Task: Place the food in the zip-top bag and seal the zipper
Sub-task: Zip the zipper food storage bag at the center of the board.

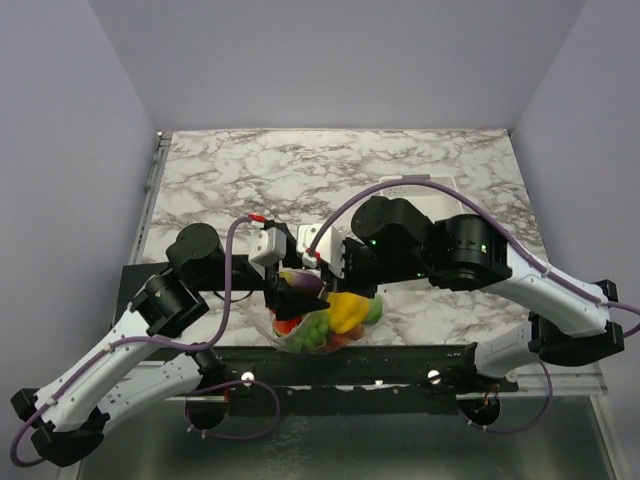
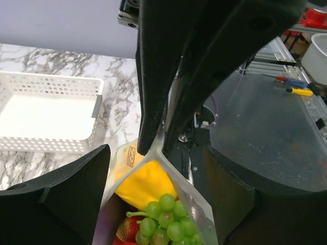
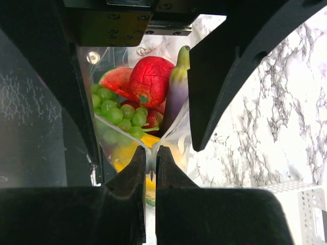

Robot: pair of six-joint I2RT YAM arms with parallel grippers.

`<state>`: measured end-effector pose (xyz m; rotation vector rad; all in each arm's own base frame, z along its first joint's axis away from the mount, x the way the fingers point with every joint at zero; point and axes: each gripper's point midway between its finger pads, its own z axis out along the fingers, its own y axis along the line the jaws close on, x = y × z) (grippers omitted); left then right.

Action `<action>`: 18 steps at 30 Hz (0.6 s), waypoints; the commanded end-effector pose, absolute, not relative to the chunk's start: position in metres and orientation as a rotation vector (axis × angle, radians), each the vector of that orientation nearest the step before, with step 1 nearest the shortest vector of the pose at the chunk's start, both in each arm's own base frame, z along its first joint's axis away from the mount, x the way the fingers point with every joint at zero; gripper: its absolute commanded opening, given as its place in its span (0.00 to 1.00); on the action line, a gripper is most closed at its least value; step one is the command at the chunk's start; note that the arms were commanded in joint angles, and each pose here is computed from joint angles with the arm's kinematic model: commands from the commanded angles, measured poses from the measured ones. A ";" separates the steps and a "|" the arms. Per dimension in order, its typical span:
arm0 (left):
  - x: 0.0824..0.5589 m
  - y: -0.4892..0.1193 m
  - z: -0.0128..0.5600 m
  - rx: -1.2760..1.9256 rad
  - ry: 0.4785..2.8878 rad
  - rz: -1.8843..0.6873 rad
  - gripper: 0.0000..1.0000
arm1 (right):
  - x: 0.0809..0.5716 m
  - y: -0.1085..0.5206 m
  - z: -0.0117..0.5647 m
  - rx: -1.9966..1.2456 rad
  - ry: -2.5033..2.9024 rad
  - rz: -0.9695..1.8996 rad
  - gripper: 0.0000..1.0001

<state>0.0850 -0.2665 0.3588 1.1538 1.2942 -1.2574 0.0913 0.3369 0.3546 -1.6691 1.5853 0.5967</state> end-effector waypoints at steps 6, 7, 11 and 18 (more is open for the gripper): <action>0.063 -0.259 0.354 1.222 1.218 -1.308 0.75 | 0.096 0.342 0.385 -1.543 1.616 0.638 0.01; 0.064 -0.259 0.351 1.219 1.222 -1.302 0.75 | 0.097 0.343 0.386 -1.533 1.621 0.638 0.01; 0.071 -0.259 0.341 1.199 1.252 -1.270 0.74 | 0.098 0.348 0.393 -1.506 1.633 0.656 0.01; 0.085 -0.259 0.334 1.164 1.292 -1.200 0.61 | 0.102 0.347 0.396 -1.482 1.638 0.637 0.01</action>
